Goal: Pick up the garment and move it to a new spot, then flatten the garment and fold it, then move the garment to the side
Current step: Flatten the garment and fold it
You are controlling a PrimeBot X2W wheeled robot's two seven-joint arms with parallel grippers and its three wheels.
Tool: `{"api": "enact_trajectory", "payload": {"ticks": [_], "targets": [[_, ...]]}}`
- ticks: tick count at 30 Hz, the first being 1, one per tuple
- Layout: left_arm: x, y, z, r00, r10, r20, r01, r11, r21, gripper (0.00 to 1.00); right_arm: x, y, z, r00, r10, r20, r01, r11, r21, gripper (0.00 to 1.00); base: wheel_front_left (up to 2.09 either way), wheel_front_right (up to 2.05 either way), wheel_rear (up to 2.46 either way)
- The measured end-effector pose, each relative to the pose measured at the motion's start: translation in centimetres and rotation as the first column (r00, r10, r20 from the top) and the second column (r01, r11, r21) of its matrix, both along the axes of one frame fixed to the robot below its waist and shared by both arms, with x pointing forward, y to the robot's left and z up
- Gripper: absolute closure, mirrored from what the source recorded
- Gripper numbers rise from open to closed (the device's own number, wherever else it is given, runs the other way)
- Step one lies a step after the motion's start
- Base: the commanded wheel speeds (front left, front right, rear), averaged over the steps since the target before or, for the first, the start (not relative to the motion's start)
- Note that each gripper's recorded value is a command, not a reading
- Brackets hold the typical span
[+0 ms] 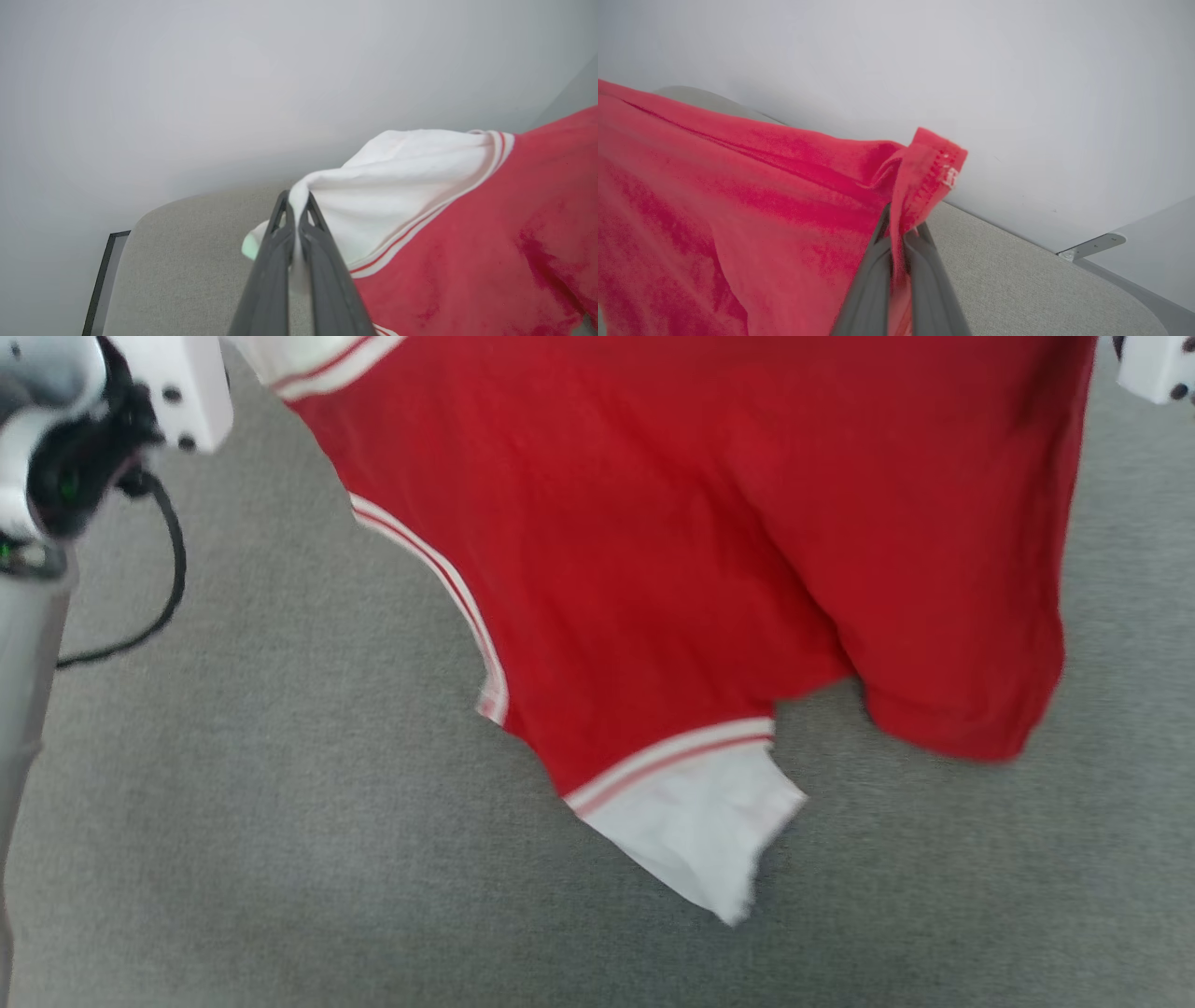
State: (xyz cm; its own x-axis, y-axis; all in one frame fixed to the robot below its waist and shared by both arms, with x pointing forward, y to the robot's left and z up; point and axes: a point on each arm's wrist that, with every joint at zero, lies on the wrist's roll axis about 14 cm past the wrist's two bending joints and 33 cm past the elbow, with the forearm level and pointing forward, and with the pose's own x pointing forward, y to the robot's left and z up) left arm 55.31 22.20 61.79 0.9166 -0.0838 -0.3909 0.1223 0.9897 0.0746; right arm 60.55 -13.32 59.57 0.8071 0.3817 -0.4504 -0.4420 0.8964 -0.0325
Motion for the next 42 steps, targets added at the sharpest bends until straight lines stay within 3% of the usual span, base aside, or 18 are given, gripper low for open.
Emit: {"api": "enact_trajectory", "payload": {"ticks": [9,15,22,27,30,35,37,38,39,42], "targets": [[1.5,-3.5,7.9,0.988,-0.071,0.14,0.069,0.997,0.016,1.0,-2.3,-1.7,7.5,0.986,-0.067,0.153,0.061,0.997,0.04,1.0,0.0,0.0,0.0],[2.4,-4.6,11.5,0.975,-0.076,0.208,0.075,0.997,0.012,1.0,-3.1,-2.7,10.0,0.971,-0.111,0.21,0.106,0.994,0.039,1.0,0.0,0.0,0.0],[5.8,-5.2,13.8,0.942,-0.053,0.333,0.055,0.998,0.002,1.0,-0.1,-3.8,10.3,0.945,-0.195,0.263,0.184,0.981,0.066,1.0,0.0,0.0,0.0],[8.5,-4.7,16.8,0.862,-0.008,0.506,0.002,1.0,0.013,1.0,2.9,-4.0,10.9,0.896,-0.226,0.383,0.221,0.974,0.058,1.0,0.0,0.0,0.0],[9.8,-4.7,19.0,0.783,0.007,0.621,-0.015,1.0,0.009,1.0,4.6,-4.4,11.8,0.834,-0.233,0.501,0.232,0.971,0.065,1.0,0.0,0.0,0.0],[10.8,-5.0,22.2,0.591,0.008,0.806,-0.018,1.0,0.004,1.0,6.3,-4.3,15.6,0.628,-0.199,0.752,0.202,0.975,0.089,1.0,0.0,0.0,0.0],[11.4,-5.4,21.8,0.555,-0.009,0.832,0.005,1.0,0.007,1.0,7.1,-4.4,15.2,0.589,-0.187,0.786,0.205,0.976,0.078,1.0,0.0,0.0,0.0],[11.9,-5.4,20.9,0.556,-0.015,0.831,0.009,1.0,0.012,1.0,7.5,-4.3,14.4,0.589,-0.173,0.789,0.207,0.977,0.059,1.0,0.0,0.0,0.0],[12.5,-5.4,19.5,0.581,-0.028,0.814,0.013,1.0,0.025,1.0,8.1,-4.2,12.9,0.617,-0.168,0.769,0.216,0.976,0.039,1.0,0.0,0.0,0.0],[13.9,-4.2,13.8,0.693,-0.048,0.719,0.004,0.998,0.063,1.0,9.3,-2.7,7.5,0.716,-0.155,0.681,0.204,0.979,0.009,1.0,0.0,0.0,0.0]]}}
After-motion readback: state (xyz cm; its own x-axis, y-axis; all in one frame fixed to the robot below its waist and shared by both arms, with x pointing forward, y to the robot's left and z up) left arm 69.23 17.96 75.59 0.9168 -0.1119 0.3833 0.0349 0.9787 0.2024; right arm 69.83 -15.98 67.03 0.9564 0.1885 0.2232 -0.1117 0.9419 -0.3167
